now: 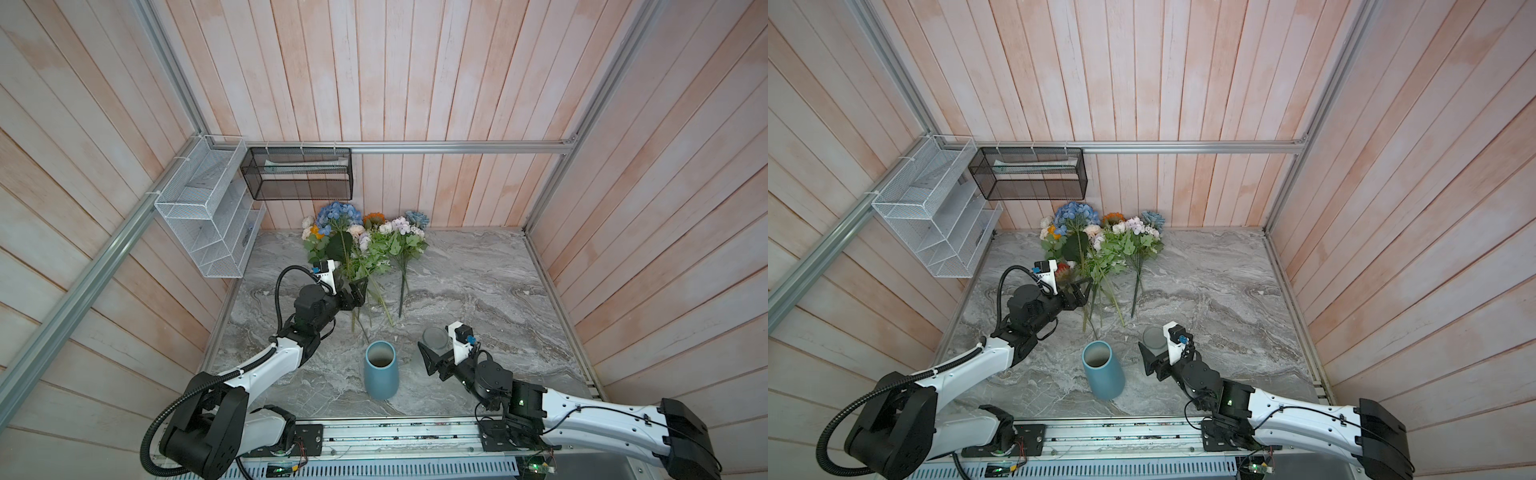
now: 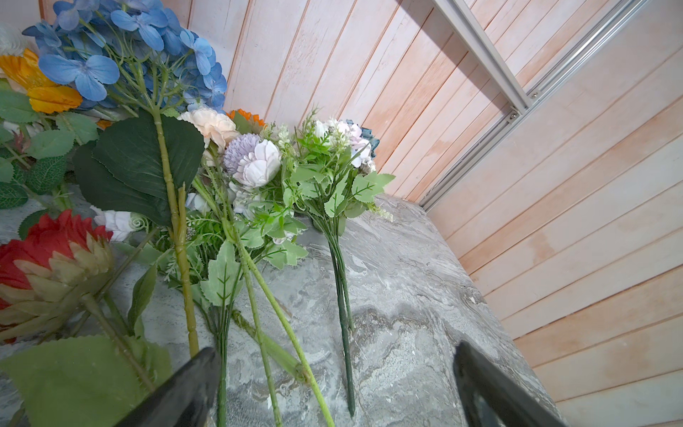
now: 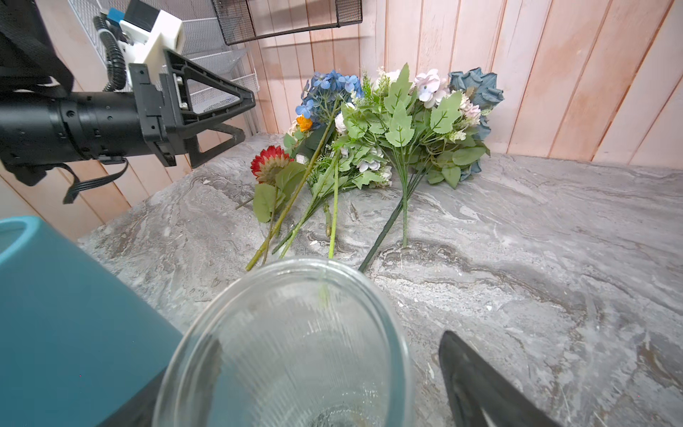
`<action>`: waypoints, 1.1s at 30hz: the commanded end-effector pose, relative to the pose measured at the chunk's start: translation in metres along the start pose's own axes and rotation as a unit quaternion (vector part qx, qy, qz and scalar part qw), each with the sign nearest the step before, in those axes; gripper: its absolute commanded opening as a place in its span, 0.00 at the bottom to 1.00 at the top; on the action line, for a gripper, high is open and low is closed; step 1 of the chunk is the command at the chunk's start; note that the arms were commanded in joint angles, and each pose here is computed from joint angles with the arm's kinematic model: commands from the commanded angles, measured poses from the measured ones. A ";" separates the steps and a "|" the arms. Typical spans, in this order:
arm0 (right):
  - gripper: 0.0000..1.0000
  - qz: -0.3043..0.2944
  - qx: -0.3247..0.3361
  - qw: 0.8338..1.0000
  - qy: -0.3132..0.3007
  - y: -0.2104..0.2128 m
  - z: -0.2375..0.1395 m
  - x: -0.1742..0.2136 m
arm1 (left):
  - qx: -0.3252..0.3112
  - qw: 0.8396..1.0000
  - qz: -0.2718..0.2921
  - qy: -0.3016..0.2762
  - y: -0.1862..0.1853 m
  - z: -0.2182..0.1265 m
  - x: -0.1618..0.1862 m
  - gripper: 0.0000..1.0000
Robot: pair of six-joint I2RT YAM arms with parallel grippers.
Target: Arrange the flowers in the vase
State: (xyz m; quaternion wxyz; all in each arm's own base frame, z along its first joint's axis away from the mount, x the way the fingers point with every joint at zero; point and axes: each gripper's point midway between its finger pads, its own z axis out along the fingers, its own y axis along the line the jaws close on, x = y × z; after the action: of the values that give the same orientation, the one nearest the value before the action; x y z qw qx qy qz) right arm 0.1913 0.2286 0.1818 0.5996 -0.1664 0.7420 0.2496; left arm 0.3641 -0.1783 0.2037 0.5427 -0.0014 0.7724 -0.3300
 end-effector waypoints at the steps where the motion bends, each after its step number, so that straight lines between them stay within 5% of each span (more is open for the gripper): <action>1: 0.85 0.004 -0.015 1.000 -0.020 0.001 0.005 -0.009 | 0.006 1.000 0.002 -0.010 -0.007 0.002 -0.010 1.00; 5: 0.68 0.006 0.001 1.000 -0.024 -0.013 0.007 -0.008 | -0.001 1.000 0.006 -0.009 -0.004 0.001 -0.008 1.00; 9: 0.65 0.001 0.036 0.999 -0.026 -0.040 0.012 -0.010 | -0.005 1.000 0.007 -0.006 -0.001 0.004 -0.005 1.00; 21: 0.65 -0.042 0.122 0.990 -0.059 -0.121 0.045 -0.039 | -0.021 1.000 0.014 -0.006 0.007 0.001 0.000 1.00; 33: 0.78 -0.086 0.128 0.987 -0.045 -0.130 0.102 -0.045 | -0.041 0.999 0.030 -0.005 0.014 -0.008 0.002 1.00</action>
State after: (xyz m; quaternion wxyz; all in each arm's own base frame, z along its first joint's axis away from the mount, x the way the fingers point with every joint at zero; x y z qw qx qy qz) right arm 0.3504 0.1715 0.1778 0.6563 -0.1311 0.7364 0.0988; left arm 0.3658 -0.1697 0.1998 0.5517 -0.0063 0.7778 -0.3009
